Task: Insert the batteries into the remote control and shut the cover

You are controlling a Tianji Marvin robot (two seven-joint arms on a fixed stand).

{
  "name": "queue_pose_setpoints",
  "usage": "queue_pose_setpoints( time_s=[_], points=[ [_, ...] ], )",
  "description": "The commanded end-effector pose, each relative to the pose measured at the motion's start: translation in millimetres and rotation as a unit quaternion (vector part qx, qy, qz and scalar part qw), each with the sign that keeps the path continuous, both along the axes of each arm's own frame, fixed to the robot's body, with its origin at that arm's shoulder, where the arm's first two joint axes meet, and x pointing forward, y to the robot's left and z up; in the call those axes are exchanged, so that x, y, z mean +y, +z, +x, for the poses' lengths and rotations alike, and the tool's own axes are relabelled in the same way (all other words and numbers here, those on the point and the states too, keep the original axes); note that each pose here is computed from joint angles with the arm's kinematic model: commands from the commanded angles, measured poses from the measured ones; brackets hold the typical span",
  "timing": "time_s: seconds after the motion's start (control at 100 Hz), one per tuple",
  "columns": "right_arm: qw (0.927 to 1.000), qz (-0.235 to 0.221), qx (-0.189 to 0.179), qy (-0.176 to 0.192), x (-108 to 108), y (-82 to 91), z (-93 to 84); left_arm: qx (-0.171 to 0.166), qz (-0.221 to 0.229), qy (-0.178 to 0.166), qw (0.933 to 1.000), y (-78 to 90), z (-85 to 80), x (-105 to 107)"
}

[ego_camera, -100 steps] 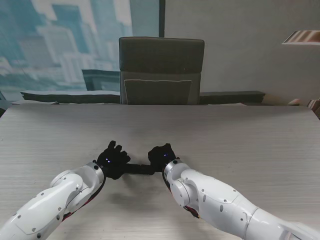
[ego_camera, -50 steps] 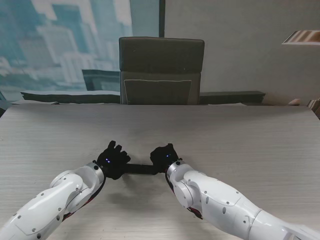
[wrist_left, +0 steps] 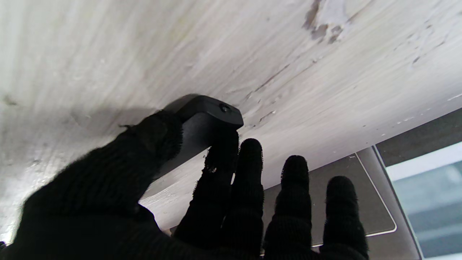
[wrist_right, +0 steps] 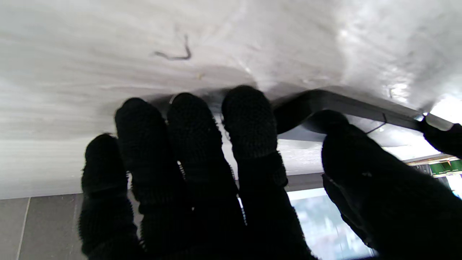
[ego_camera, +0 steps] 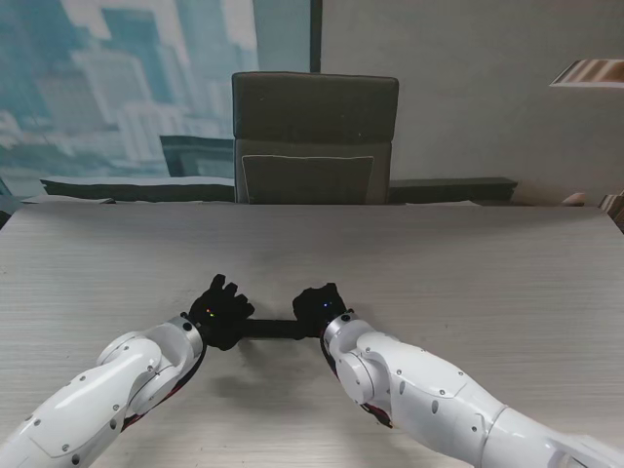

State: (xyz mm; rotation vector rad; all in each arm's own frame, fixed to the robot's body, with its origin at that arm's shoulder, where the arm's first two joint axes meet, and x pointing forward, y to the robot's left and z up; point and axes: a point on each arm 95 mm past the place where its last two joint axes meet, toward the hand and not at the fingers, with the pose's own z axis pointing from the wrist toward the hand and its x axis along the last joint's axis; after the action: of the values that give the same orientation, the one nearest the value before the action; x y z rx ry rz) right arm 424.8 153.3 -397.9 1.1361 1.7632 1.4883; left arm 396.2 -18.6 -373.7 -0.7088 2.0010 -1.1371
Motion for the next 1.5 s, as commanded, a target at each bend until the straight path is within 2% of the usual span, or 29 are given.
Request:
queue_pose_setpoints(
  time_s=[0.0, 0.39, 0.57, 0.85, 1.14, 1.49],
  points=[
    [0.9996, -0.007, 0.026, 0.010, 3.7, -12.4, -8.6, 0.043, 0.019, 0.003, 0.9989, -26.9, -15.1, 3.8],
    [0.9979, 0.007, 0.044, 0.048, 31.2, -8.7, -5.7, 0.050, 0.020, -0.003, 0.9986, -28.0, -13.9, 0.2],
    [0.9981, 0.009, 0.041, 0.046, 28.2, -6.7, -6.3, 0.048, 0.020, -0.003, 0.9986, -27.9, -13.8, 0.8],
    [0.9997, 0.016, 0.002, 0.016, 0.2, 10.0, -3.5, 0.040, 0.021, 0.000, 0.9990, -26.7, -14.3, 2.0],
    [0.9990, 0.026, -0.035, -0.009, -37.9, 26.4, -0.7, 0.014, 0.022, 0.000, 0.9997, -21.6, -14.6, 4.5],
    [0.9966, -0.021, -0.079, 0.013, -91.8, 39.8, -4.7, -0.034, 0.010, -0.011, 0.9993, -6.9, -7.8, 9.5]
  ],
)
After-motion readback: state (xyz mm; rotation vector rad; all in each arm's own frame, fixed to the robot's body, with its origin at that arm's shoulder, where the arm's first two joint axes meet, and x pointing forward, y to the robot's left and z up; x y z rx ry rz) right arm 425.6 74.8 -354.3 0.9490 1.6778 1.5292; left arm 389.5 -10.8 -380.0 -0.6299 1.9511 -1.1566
